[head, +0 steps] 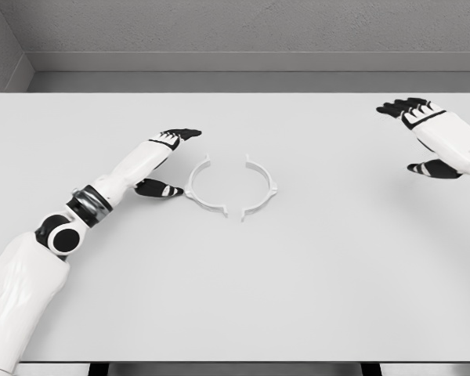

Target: Assemble PVC drainage pipe clamps

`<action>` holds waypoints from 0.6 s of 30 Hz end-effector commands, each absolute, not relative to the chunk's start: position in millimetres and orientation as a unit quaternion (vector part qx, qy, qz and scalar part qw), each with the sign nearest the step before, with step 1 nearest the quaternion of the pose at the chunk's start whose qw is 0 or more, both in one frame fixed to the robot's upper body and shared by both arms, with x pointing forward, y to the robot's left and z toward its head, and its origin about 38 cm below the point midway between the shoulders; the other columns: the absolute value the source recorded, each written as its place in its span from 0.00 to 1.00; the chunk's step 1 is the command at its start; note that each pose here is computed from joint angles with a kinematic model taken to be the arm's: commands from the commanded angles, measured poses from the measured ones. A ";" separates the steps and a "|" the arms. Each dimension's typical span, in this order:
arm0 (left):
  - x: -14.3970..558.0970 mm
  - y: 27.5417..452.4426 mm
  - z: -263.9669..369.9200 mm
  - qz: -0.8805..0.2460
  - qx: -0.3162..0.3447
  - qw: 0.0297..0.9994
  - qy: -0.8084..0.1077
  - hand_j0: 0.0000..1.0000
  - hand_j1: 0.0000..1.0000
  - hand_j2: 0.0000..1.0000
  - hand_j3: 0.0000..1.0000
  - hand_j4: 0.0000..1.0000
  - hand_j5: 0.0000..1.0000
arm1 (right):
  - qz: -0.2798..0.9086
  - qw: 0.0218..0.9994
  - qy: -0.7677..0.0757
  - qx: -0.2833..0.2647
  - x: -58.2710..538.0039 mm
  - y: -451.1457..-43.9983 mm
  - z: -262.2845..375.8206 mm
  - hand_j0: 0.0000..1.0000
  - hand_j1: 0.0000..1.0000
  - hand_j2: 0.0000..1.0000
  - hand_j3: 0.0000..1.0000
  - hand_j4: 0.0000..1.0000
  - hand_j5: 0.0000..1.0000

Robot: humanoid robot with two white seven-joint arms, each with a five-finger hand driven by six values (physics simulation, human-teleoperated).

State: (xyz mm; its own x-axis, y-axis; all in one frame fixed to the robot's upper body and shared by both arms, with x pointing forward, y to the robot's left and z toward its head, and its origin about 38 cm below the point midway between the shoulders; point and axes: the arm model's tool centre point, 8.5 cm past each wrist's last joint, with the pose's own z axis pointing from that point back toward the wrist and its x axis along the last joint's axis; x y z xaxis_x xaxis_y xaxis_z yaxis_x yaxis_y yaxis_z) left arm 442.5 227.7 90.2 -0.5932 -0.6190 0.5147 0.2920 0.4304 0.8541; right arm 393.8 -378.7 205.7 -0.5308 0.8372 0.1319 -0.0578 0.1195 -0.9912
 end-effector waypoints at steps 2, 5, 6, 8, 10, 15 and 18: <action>442.6 223.1 92.2 -0.517 0.109 0.435 -0.729 1.00 1.00 1.00 1.00 1.00 1.00 | 0.604 0.413 -0.609 -0.307 379.0 -408.8 205.3 1.00 1.00 1.00 1.00 1.00 1.00; 442.0 221.5 92.7 -0.516 0.108 0.433 -0.731 1.00 1.00 1.00 1.00 1.00 1.00 | 0.606 0.412 -0.609 -0.303 379.1 -406.1 203.3 1.00 1.00 1.00 1.00 1.00 1.00; 441.9 220.2 92.7 -0.516 0.107 0.433 -0.732 1.00 1.00 1.00 1.00 1.00 1.00 | 0.606 0.412 -0.609 -0.303 379.1 -406.1 203.3 1.00 1.00 1.00 1.00 1.00 1.00; 441.7 215.9 91.9 -0.517 0.105 0.432 -0.732 1.00 1.00 1.00 1.00 1.00 1.00 | 0.609 0.411 -0.608 -0.300 379.4 -403.9 201.7 1.00 1.00 1.00 1.00 1.00 1.00; 441.7 215.9 91.9 -0.517 0.105 0.432 -0.732 1.00 1.00 1.00 1.00 1.00 1.00 | 0.609 0.411 -0.608 -0.300 379.4 -403.9 201.7 1.00 1.00 1.00 1.00 1.00 1.00; 441.7 212.0 91.2 -0.520 0.105 0.430 -0.731 1.00 1.00 1.00 1.00 1.00 1.00 | 0.607 0.393 -0.626 -0.291 379.1 -384.0 204.8 1.00 1.00 1.00 1.00 1.00 1.00; 444.8 221.5 94.5 -0.516 0.114 0.432 -0.731 1.00 1.00 1.00 1.00 1.00 1.00 | 0.607 0.391 -0.628 -0.289 380.2 -381.5 205.5 1.00 1.00 1.00 1.00 1.00 1.00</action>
State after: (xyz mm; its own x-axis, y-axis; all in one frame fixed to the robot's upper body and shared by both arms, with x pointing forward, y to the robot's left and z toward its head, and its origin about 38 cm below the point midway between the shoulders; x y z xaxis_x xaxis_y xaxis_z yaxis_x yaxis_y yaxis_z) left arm 444.1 217.5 93.7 -0.6063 -0.6100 0.5103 0.2835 0.4337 0.8553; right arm 380.2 -383.8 205.2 -0.5230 0.8420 0.1324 -0.1121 0.0860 -0.9900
